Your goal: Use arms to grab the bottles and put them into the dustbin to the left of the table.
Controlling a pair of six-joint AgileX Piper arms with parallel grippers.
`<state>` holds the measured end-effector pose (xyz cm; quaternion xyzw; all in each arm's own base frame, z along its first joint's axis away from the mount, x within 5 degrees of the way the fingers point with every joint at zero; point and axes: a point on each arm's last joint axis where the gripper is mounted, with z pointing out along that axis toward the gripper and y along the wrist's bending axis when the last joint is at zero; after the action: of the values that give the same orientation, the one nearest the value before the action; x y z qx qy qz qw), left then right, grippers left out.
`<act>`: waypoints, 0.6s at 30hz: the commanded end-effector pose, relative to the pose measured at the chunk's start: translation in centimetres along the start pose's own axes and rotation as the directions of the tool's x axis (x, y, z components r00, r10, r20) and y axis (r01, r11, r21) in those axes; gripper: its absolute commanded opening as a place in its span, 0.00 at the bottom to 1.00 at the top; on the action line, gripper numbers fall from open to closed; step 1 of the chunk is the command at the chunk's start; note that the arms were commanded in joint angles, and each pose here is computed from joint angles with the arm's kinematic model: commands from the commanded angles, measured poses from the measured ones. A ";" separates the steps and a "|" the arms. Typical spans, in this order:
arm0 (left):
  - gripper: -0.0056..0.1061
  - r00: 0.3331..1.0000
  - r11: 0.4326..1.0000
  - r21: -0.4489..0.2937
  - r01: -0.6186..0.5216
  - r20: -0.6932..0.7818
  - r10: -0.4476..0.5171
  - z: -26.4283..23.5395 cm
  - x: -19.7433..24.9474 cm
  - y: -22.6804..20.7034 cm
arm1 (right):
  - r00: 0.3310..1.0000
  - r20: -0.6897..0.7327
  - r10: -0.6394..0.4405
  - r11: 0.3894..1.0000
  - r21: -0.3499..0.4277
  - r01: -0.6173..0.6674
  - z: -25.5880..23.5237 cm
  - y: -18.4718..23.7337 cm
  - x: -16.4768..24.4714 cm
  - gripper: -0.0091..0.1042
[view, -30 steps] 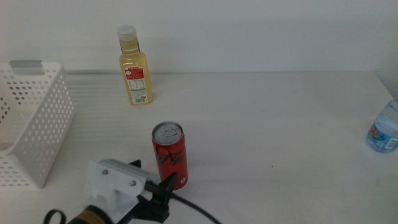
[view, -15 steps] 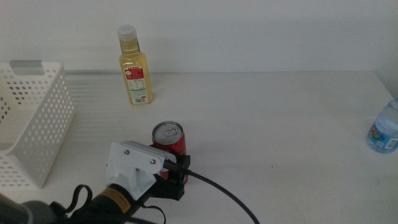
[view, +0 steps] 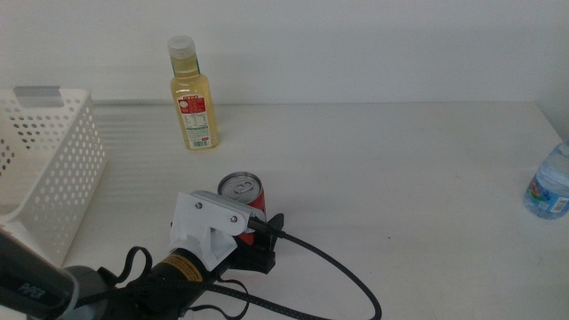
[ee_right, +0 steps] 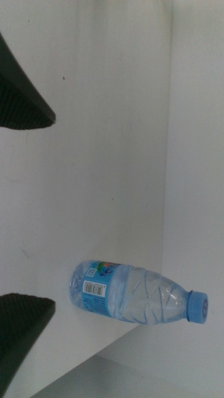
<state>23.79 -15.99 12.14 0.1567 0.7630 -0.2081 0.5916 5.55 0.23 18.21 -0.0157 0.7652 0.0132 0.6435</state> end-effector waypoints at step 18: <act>0.01 0.985 0.999 0.024 -0.024 0.171 0.020 -1.4 -5.3 -0.7 | 0.994 0.106 -0.021 1.000 0.009 0.020 -0.3 0.0 -1.0 0.78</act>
<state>23.48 -15.82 14.29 0.1696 0.7609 -0.2019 0.5929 5.55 0.23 18.21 -0.0157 0.7652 0.0132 0.6435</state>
